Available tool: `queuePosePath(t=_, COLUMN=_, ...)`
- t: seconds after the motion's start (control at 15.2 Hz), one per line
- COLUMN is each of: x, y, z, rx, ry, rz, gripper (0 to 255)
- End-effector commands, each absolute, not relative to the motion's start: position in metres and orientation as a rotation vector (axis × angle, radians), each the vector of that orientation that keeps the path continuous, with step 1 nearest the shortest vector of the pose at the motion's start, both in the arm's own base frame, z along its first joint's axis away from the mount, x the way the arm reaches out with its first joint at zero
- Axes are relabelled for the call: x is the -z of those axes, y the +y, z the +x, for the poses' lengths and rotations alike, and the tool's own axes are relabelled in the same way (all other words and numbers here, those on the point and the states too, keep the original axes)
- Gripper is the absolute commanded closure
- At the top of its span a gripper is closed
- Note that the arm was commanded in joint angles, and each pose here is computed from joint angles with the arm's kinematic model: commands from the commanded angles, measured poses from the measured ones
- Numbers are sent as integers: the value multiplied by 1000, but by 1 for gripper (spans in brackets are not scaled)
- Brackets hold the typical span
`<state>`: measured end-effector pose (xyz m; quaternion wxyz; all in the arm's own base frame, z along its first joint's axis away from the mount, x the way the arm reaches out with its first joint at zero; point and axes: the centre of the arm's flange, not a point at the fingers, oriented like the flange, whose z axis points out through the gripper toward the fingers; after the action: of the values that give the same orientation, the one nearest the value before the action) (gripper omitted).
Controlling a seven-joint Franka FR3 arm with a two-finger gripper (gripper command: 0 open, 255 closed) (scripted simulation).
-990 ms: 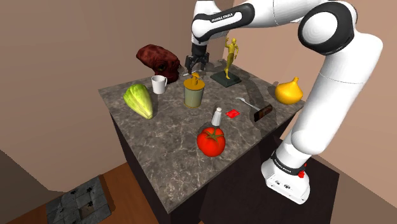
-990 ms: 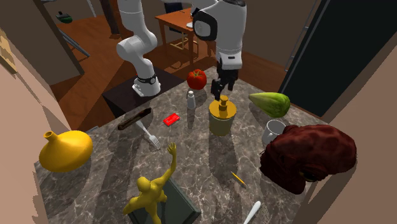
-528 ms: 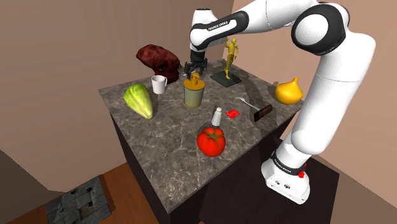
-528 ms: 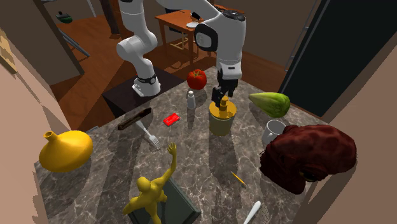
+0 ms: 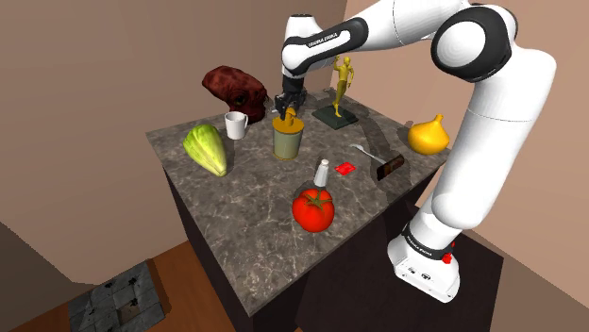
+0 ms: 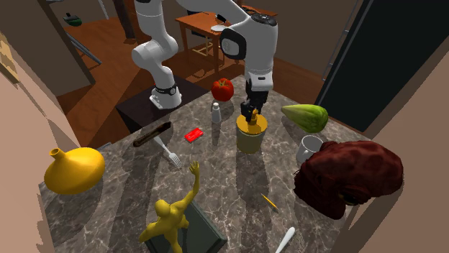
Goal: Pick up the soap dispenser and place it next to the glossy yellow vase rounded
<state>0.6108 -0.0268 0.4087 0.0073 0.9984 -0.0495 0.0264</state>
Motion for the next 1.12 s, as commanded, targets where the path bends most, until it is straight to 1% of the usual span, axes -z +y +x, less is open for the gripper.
queuePosePath(t=0.0, x=-409, y=-27, z=611, rx=-83, ry=-155, rz=3122, gripper=255)
queuePosePath(t=0.53, x=-409, y=-27, z=611, rx=-83, ry=-155, rz=3122, gripper=255)
queuePosePath(t=1.06, x=-451, y=-27, z=611, rx=-83, ry=-155, rz=3122, gripper=255)
